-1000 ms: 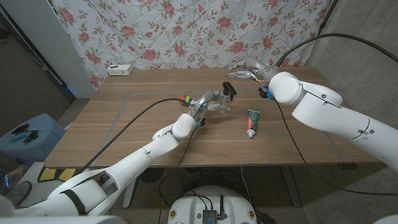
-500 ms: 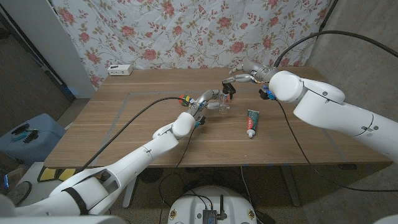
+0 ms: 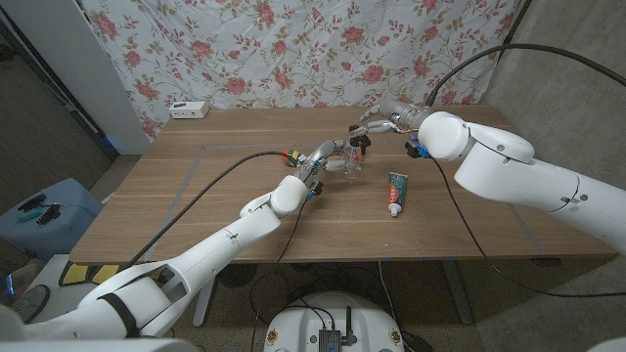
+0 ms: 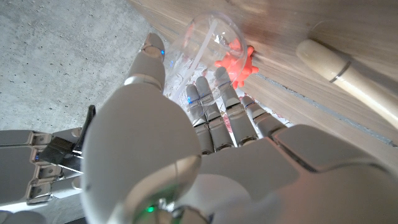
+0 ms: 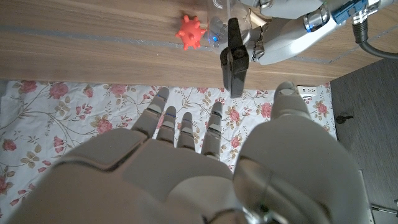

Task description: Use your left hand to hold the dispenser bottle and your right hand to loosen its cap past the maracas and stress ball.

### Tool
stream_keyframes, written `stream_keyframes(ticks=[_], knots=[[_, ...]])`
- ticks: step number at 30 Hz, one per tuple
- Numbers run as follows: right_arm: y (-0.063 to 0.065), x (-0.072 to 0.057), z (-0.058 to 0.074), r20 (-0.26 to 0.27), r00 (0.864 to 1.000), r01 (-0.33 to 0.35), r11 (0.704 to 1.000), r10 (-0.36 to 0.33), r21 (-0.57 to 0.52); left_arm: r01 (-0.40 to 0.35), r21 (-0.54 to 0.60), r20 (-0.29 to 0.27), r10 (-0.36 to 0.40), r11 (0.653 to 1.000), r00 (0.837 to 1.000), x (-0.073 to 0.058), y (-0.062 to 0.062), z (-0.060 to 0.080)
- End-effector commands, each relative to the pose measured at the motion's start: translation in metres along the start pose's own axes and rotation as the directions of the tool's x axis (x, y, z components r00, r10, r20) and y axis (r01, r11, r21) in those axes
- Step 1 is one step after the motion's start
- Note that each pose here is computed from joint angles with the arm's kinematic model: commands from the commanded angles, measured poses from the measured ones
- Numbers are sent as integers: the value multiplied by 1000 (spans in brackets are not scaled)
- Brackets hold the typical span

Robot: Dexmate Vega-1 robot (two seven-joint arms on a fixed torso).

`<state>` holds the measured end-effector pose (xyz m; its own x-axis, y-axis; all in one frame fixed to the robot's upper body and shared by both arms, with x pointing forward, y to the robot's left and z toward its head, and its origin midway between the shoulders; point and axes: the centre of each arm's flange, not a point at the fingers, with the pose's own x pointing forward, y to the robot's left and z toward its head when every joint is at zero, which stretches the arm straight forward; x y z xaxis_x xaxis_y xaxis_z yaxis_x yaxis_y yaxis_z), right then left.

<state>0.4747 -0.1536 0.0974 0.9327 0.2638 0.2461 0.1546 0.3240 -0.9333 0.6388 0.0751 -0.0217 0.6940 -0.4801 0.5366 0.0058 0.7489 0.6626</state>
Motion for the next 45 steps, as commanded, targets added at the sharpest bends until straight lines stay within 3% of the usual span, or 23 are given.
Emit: stream_keyframes(ticks=[1, 24, 45], knots=[[3, 5, 4, -34, 999, -6, 999, 4, -47, 3, 2, 2, -3, 1000, 1000, 2, 2, 0], [9, 12, 5, -82, 996, 12, 997, -18, -81, 10, -6, 2, -10, 1000, 1000, 5, 1, -2], [9, 18, 5, -65, 998, 15, 997, -20, -80, 16, -10, -1, -16, 1000, 1000, 6, 0, -3]])
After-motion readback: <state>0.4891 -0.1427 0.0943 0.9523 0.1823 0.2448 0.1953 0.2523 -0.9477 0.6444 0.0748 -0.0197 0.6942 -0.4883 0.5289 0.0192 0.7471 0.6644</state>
